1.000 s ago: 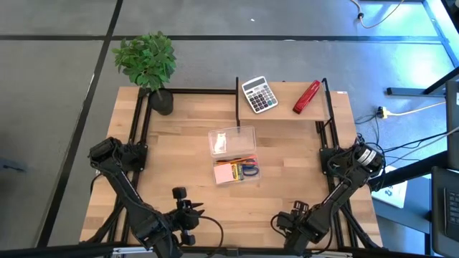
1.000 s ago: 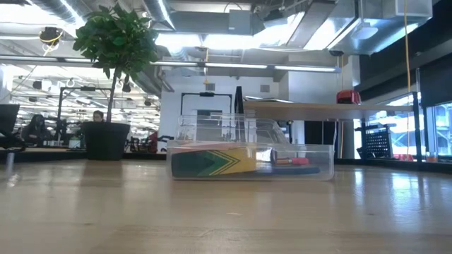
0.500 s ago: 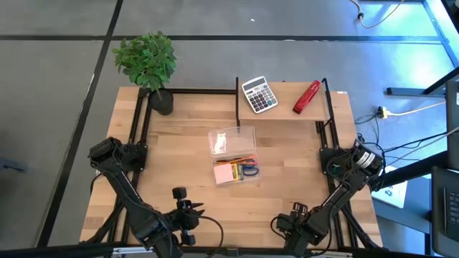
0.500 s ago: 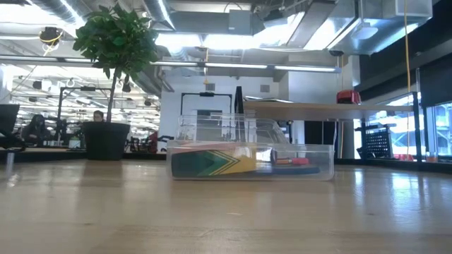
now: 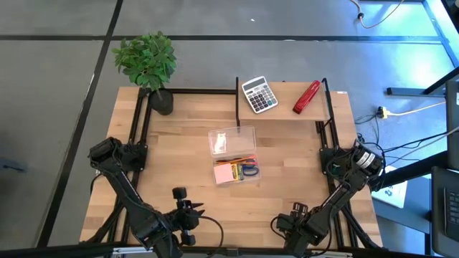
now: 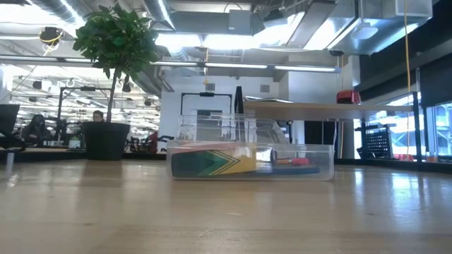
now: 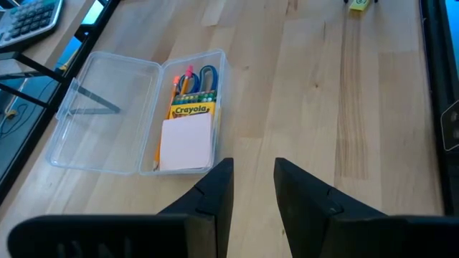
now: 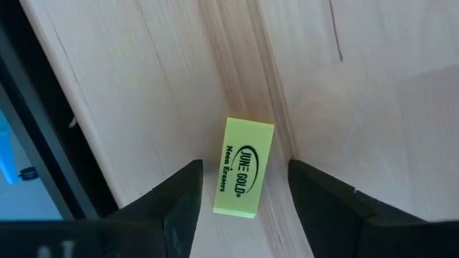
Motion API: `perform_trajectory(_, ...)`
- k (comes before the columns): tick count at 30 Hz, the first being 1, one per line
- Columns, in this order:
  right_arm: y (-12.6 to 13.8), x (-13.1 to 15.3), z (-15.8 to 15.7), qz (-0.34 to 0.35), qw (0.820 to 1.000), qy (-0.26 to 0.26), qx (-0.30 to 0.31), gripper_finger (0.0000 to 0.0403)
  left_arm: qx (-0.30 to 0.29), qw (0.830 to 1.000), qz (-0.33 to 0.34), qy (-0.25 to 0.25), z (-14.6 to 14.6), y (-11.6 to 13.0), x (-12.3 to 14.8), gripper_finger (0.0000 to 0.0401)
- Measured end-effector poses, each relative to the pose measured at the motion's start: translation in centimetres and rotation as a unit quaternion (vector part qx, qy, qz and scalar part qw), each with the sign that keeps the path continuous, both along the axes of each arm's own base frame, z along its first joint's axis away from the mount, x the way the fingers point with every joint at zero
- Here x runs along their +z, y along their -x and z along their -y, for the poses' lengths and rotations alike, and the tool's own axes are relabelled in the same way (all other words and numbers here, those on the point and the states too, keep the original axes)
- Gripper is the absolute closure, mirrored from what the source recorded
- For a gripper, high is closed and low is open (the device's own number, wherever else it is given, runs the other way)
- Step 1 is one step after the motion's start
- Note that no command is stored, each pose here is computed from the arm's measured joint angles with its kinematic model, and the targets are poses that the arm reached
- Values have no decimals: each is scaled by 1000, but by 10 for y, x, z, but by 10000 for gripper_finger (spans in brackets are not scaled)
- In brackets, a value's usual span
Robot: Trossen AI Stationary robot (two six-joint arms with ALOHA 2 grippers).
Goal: Pack school essentials
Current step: Put the light green eraser into the transparent supply box
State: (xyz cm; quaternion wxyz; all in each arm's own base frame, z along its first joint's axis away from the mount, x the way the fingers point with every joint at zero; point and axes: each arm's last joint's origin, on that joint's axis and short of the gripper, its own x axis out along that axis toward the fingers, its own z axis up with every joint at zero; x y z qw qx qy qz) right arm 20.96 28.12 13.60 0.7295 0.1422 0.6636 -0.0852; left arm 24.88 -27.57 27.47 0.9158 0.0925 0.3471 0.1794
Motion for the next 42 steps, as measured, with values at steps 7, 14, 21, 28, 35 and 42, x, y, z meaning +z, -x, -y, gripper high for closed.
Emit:
perform_trajectory(7,1,-1,1,-3,1000,4,-1,235,0,1000,0,0,0,0,0,307)
perform_trajectory(14,1,-1,1,-5,1000,7,-1,270,0,1000,0,0,0,0,0,307)
perform_trajectory(21,1,-1,1,-4,1000,6,-1,290,0,1000,0,0,0,0,0,307)
perform_trajectory(28,0,-1,1,2,1000,8,-1,301,-1,1000,-3,2,0,0,0,307)
perform_trajectory(35,0,-1,1,2,1000,8,0,302,-1,1000,-3,3,0,0,0,307)
perform_trajectory(42,0,-1,1,3,1000,8,-1,302,-1,1000,-3,3,0,0,0,307)
